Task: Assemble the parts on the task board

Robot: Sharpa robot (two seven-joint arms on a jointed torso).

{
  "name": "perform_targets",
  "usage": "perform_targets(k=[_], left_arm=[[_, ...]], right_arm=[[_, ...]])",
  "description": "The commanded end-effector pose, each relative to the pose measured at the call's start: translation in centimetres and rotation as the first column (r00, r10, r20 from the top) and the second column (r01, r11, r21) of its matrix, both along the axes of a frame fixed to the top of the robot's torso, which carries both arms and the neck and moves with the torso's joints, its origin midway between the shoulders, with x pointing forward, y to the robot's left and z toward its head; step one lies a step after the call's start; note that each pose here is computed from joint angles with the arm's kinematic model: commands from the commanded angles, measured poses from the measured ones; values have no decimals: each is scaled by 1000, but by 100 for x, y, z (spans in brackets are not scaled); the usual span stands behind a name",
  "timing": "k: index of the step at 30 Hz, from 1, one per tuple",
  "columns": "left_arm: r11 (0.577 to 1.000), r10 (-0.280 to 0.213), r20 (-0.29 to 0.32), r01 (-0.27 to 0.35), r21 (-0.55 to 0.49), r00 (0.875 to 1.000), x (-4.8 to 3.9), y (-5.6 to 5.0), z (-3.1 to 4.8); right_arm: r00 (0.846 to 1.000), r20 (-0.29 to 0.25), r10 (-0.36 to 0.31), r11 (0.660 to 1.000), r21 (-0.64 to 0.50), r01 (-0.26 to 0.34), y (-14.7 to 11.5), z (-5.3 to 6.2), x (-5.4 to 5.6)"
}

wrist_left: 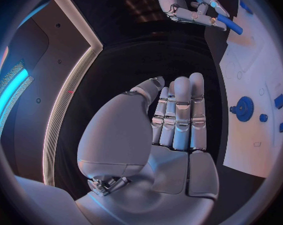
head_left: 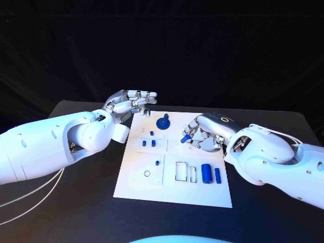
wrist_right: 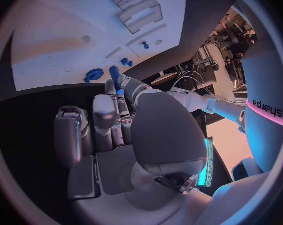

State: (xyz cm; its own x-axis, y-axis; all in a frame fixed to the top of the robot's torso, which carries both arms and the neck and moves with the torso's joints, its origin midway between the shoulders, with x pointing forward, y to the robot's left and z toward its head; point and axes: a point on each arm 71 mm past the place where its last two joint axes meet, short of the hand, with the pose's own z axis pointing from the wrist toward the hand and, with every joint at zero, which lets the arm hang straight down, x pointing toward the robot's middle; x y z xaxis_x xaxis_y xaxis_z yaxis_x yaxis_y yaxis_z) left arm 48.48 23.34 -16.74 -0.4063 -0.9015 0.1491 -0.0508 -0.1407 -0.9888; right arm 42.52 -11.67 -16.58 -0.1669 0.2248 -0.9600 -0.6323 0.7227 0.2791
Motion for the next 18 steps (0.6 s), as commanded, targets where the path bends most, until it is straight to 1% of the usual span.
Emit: perform_targets(k=[1, 4, 9, 13, 18], left_arm=[[1000, -24, 8, 24, -7, 1000, -1, -32, 7], [1000, -25, 8, 25, -8, 1000, 4, -36, 5], [1000, -26, 7, 26, -8, 1000, 8, -48, 2], [1000, -27, 7, 27, -8, 1000, 7, -55, 2], [1000, -26, 8, 26, -8, 1000, 6, -57, 3]], right_arm=[[999, -9, 52, 997, 61, -52, 187, 6, -96], [995, -23, 92, 993, 75, -90, 347, -38, -158], [986, -66, 154, 985, 90, -148, 617, -166, -268], [978, -97, 185, 980, 91, -176, 758, -272, -322], [972, -122, 200, 978, 85, -190, 861, -409, -351]])
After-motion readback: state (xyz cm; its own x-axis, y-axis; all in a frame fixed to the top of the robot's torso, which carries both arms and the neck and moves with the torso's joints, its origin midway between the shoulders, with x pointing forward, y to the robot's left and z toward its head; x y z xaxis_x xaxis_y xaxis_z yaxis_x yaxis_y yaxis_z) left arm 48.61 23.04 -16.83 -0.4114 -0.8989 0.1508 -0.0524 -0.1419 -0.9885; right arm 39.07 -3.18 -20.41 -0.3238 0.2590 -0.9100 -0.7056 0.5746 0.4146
